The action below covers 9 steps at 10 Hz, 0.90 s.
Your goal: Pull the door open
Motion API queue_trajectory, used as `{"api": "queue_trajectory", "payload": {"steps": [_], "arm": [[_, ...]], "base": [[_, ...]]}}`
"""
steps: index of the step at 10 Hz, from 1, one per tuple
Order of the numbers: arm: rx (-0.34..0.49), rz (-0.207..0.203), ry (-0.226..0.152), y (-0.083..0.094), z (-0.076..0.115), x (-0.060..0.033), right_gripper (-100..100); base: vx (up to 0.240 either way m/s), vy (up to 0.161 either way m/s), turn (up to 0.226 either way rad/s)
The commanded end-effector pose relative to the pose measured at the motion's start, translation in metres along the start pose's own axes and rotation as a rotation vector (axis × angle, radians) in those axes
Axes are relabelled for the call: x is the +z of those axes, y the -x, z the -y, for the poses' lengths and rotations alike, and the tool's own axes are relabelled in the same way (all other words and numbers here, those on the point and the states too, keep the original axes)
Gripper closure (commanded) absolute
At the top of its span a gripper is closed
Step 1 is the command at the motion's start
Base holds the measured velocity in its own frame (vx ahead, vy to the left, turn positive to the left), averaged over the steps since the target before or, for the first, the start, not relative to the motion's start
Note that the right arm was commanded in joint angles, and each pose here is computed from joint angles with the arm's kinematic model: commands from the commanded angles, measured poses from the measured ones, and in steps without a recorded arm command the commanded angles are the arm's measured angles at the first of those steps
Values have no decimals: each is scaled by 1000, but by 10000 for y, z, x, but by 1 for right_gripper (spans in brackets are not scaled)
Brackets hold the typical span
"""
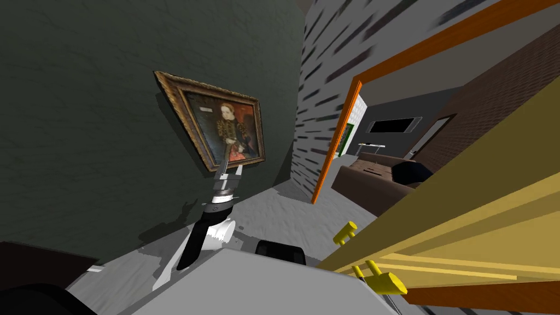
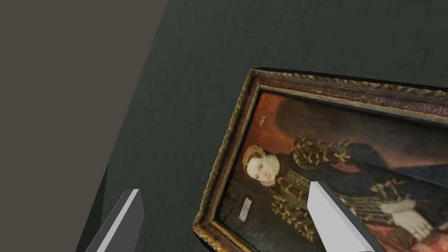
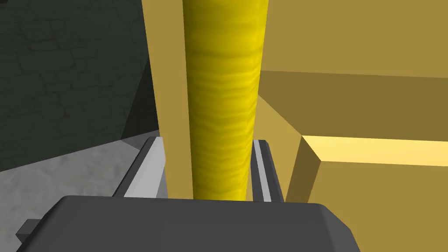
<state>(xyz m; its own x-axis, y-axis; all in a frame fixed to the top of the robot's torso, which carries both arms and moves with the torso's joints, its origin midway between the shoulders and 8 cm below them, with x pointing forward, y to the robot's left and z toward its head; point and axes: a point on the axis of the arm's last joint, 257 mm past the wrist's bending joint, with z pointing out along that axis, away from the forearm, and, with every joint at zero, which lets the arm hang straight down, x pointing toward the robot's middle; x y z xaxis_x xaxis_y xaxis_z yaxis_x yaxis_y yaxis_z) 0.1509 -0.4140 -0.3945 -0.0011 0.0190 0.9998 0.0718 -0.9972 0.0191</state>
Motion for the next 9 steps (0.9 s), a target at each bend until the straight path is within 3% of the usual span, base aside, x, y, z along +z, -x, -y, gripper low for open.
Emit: {"api": "queue_trajectory", "payload": {"steps": [1,2,3,5,7,8,9], "arm": [[26,10,-32,70,160,57,100],[26,10,-32,70,160,57,100],[6,42,-24,128,92,-28,100],[26,10,-32,70,160,57,100],[26,10,-32,70,160,57,100],[34,16,-60,114,241,132,100],[34,16,-60,114,241,132,100]], "base": [[82,123,45],[66,98,27],[27,21,1],[1,-14,-5],[-8,2,16],[29,68,39],[55,71,4]]}}
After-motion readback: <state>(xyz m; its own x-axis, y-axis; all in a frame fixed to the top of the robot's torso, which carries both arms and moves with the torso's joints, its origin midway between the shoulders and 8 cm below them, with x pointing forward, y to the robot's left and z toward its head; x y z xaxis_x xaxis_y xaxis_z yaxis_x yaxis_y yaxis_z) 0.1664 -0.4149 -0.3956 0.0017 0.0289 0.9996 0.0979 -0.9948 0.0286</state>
